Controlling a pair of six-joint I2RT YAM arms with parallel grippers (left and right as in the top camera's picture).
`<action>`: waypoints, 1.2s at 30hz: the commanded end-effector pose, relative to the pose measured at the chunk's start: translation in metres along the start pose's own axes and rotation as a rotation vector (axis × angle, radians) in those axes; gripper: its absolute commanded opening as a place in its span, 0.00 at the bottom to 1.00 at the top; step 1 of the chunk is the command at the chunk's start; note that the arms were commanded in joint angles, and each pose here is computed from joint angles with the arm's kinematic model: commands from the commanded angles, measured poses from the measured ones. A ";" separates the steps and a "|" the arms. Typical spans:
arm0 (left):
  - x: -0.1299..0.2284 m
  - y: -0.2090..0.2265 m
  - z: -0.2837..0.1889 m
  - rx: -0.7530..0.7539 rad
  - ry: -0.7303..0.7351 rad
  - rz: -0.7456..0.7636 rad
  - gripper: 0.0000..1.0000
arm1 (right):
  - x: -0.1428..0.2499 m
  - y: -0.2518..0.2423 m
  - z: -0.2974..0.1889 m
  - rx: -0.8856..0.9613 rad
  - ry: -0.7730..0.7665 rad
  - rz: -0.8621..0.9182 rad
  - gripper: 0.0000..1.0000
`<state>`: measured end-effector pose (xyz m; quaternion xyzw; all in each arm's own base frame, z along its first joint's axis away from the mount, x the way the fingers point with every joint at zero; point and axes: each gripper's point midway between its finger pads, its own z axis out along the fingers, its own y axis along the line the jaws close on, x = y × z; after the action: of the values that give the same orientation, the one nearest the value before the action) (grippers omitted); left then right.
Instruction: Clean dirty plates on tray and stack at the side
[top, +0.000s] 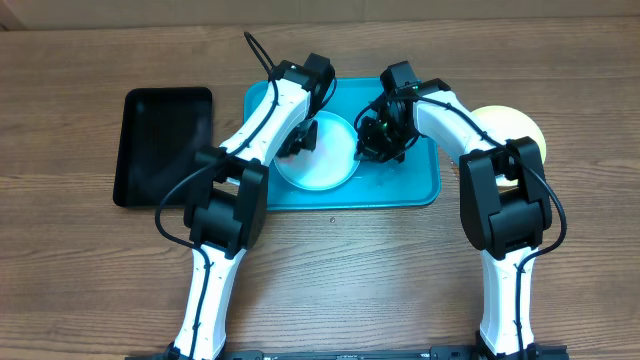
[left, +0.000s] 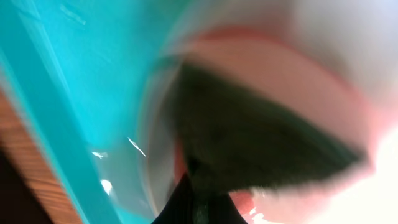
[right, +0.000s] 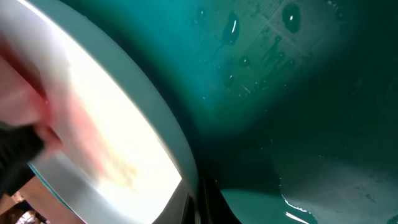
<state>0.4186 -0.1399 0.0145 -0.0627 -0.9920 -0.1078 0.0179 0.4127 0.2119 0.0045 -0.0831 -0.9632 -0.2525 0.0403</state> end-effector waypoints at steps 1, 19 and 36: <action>0.036 -0.052 0.002 0.330 0.159 0.241 0.04 | 0.001 -0.028 0.011 0.075 0.005 0.049 0.04; -0.053 -0.001 -0.007 0.082 -0.169 -0.086 0.04 | 0.002 -0.028 0.011 0.078 0.009 0.046 0.04; -0.033 0.032 -0.106 0.240 -0.108 -0.137 0.04 | -0.011 -0.042 -0.059 0.326 -0.176 -0.006 0.04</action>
<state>0.4613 -0.1191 0.1203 0.0167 -0.9986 -0.0250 -0.0439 0.4033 0.1777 0.0105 -0.0952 -0.9804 -0.1685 0.0368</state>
